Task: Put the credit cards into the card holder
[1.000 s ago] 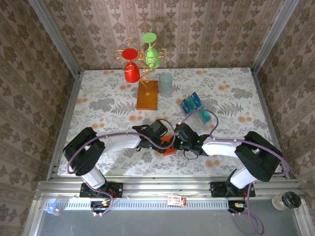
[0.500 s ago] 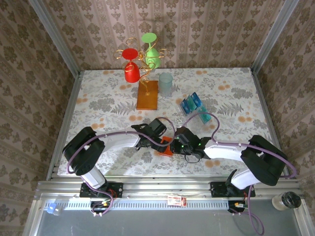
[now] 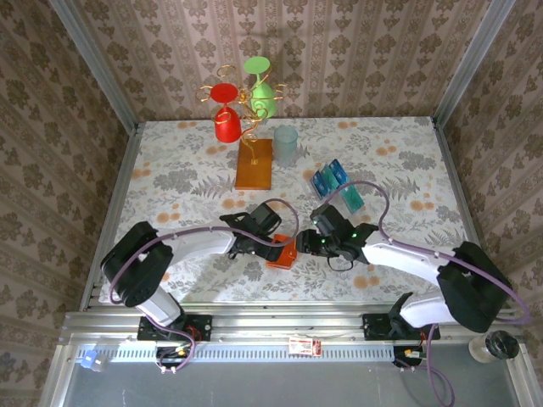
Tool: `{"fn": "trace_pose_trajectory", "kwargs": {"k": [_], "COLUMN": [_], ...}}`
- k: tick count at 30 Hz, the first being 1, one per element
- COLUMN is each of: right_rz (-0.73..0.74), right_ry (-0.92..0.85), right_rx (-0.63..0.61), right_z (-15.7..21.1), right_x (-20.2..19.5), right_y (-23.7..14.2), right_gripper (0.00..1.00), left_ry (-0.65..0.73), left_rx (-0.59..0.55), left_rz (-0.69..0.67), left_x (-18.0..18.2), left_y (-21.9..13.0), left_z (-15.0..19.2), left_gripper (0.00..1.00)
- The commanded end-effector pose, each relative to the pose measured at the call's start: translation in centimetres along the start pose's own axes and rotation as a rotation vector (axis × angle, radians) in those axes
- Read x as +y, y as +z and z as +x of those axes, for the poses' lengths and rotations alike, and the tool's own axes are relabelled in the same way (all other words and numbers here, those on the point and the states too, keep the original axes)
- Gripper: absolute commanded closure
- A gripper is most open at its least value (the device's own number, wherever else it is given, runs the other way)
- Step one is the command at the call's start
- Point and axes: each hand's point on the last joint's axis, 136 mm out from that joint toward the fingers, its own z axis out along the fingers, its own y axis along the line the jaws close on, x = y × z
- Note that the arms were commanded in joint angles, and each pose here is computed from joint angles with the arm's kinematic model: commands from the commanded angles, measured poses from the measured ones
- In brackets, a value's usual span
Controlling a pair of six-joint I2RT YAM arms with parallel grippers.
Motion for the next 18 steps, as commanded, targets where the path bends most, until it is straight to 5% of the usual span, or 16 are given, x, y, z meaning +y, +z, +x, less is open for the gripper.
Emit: {"fn": "trace_pose_trajectory", "kwargs": {"k": [1,11,18], "right_rz": [0.035,0.061,0.184], "right_ry": [-0.004,0.083,0.197], "right_rx": [0.008,-0.138,-0.325], "right_z": [-0.3,-4.6,-10.4], "right_x": [-1.5,-4.8,-8.9], "right_y": [-1.6,-7.2,-12.9], "right_gripper": [0.45,0.22,0.0], "left_ry": [-0.058,-0.29,-0.359], "left_rx": [-0.019,-0.302,-0.486], "left_rz": [-0.026,0.072,-0.045], "left_x": [1.4,4.5,10.8], "left_y": [-1.3,-6.5,-12.3], "left_z": [0.2,-3.7,-6.2], "left_gripper": [0.0,0.0,0.0]}}
